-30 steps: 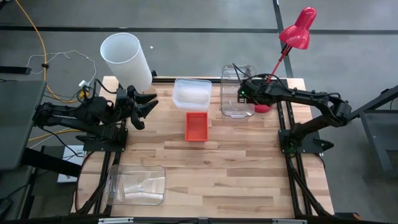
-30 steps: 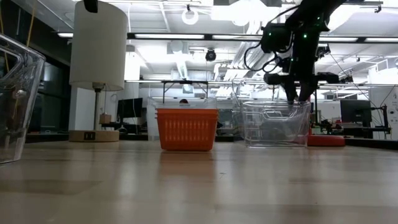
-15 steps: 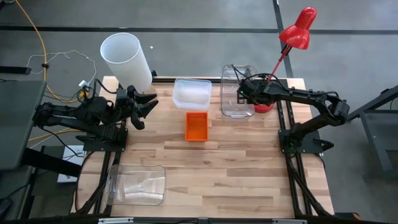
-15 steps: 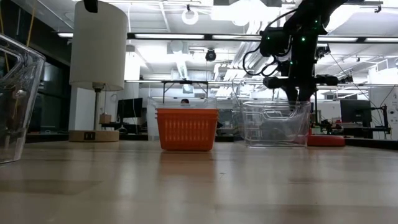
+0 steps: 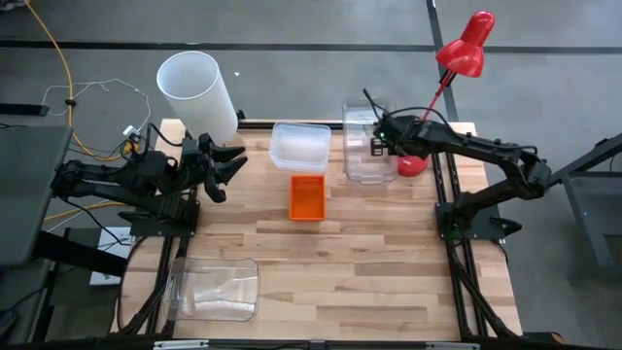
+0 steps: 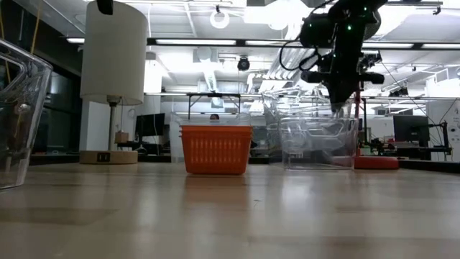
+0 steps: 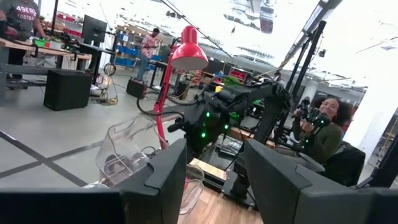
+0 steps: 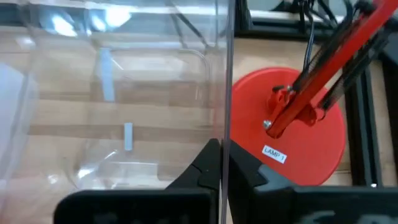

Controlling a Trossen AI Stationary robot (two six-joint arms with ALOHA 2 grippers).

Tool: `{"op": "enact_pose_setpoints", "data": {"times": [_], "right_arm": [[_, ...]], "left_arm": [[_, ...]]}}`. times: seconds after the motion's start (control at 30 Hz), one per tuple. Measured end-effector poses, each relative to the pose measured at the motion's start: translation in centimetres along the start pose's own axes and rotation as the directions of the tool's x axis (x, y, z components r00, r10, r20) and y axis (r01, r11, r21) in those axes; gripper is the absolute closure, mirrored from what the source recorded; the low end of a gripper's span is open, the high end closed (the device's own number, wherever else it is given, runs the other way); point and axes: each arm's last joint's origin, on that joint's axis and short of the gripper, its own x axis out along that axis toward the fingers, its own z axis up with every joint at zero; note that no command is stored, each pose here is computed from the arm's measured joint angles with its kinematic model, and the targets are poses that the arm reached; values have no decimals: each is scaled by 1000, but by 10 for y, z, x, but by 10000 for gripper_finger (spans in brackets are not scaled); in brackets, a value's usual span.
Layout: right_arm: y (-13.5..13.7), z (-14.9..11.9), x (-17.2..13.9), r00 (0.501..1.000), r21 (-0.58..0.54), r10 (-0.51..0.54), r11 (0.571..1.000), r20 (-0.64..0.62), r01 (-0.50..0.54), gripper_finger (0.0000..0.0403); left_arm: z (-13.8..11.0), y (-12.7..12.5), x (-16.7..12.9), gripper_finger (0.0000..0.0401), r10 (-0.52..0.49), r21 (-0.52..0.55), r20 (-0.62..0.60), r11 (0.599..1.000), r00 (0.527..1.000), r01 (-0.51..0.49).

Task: Stack baskets by color
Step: Stack the bottom right transparent bin on the top transparent bin

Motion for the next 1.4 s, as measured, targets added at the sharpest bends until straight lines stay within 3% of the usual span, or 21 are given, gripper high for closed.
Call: {"op": "enact_pose_setpoints", "data": {"times": [0.63, 0.93, 1.4], "right_arm": [[5, 32, -47, 983, -68, 158, 984, -93, -164, 402], [-4, 32, -44, 982, -71, 116, 989, -148, -127, 403], [-11, 30, -29, 947, -20, 170, 983, -272, -182, 403]], "left_arm": [[-2, 1, 0, 252, 5, 13, -24, 1000, 1000, -5], [-3, 1, 0, 252, 6, 14, -26, 1000, 1000, -6], [-3, 1, 0, 252, 6, 32, -26, 999, 1000, -5]]}}
